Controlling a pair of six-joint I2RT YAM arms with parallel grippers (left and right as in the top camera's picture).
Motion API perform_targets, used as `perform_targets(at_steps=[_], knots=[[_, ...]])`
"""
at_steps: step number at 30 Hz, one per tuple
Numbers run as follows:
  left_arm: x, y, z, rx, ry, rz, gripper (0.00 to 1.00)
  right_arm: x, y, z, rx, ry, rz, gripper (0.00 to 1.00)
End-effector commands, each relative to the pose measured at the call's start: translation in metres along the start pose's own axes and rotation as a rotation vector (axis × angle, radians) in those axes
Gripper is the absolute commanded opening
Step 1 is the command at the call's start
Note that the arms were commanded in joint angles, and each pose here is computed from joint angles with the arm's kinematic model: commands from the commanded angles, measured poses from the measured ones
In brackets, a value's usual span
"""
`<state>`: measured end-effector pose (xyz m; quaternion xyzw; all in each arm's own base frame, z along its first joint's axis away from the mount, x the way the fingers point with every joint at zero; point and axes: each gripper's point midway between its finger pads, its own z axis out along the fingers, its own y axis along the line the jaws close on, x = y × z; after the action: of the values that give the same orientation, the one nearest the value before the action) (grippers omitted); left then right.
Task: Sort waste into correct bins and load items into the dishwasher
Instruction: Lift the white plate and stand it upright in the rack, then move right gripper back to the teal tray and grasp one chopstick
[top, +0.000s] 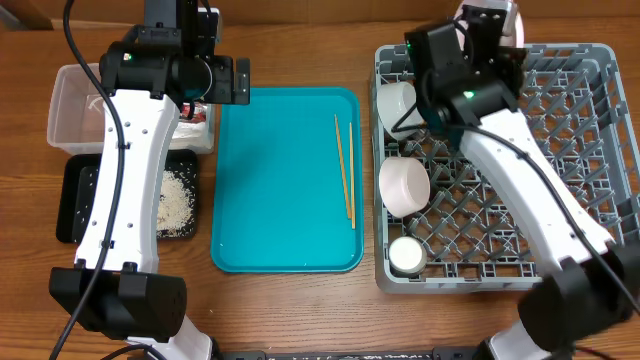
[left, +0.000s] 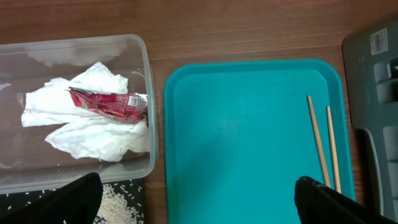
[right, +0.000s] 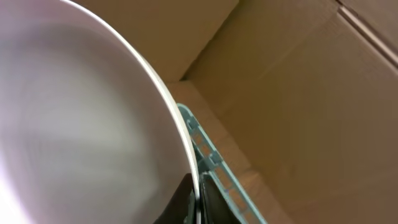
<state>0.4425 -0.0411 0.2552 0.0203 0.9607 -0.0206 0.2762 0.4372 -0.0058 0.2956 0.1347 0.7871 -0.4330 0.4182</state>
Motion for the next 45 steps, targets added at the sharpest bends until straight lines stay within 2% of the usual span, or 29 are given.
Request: perform_targets(at_steps=[1,6,9,12,16,22,24,27,29,30,31,33,34,36,41,45], knots=[[-0.007,0.002,-0.008,-0.011,-0.028,-0.006,1.0,0.013,0.015,0.019,0.055,0.027,-0.124,0.04],[-0.007,0.002,-0.008,-0.011,-0.028,-0.006,1.0,0.027,0.036,0.029,0.02,0.06,-0.164,0.04],[-0.007,0.002,-0.008,-0.011,-0.028,-0.006,1.0,0.041,0.061,0.029,-0.118,0.106,-0.188,0.04],[-0.007,0.002,-0.008,-0.011,-0.028,-0.006,1.0,0.049,0.068,0.027,-0.167,0.134,-0.215,0.27],[-0.007,0.002,-0.008,-0.011,-0.028,-0.006,1.0,0.056,0.075,0.024,-0.222,0.16,-0.232,0.34],[-0.007,0.002,-0.008,-0.011,-0.028,-0.006,1.0,0.047,0.074,0.017,-0.266,0.163,-0.154,0.63],[-0.007,0.002,-0.008,-0.011,-0.028,-0.006,1.0,0.037,0.066,0.011,-0.289,0.157,-0.119,0.69],[-0.007,0.002,-0.008,-0.011,-0.028,-0.006,1.0,0.013,0.054,-0.008,-0.393,0.146,-0.057,0.73],[-0.007,0.002,-0.008,-0.011,-0.028,-0.006,1.0,-0.009,0.055,-0.039,-0.587,0.132,0.01,0.78],[-0.007,0.002,-0.008,-0.011,-0.028,-0.006,1.0,-0.014,0.057,-0.05,-0.653,0.128,0.027,0.78],[-0.007,0.002,-0.008,-0.011,-0.028,-0.006,1.0,-0.024,0.063,-0.081,-0.833,0.123,0.056,0.78],[-0.007,0.002,-0.008,-0.011,-0.028,-0.006,1.0,-0.031,0.07,-0.116,-1.036,0.12,0.077,0.77],[-0.007,0.002,-0.008,-0.011,-0.028,-0.006,1.0,-0.036,0.077,-0.14,-1.181,0.119,0.088,0.71],[-0.007,0.002,-0.008,-0.011,-0.028,-0.006,1.0,-0.037,0.087,-0.161,-1.304,0.155,0.123,0.65],[-0.007,0.002,-0.008,-0.011,-0.028,-0.006,1.0,0.012,0.15,-0.175,-1.31,0.389,0.121,0.58],[-0.007,0.002,-0.008,-0.011,-0.028,-0.006,1.0,0.06,0.194,-0.177,-1.226,0.544,0.065,0.54]])
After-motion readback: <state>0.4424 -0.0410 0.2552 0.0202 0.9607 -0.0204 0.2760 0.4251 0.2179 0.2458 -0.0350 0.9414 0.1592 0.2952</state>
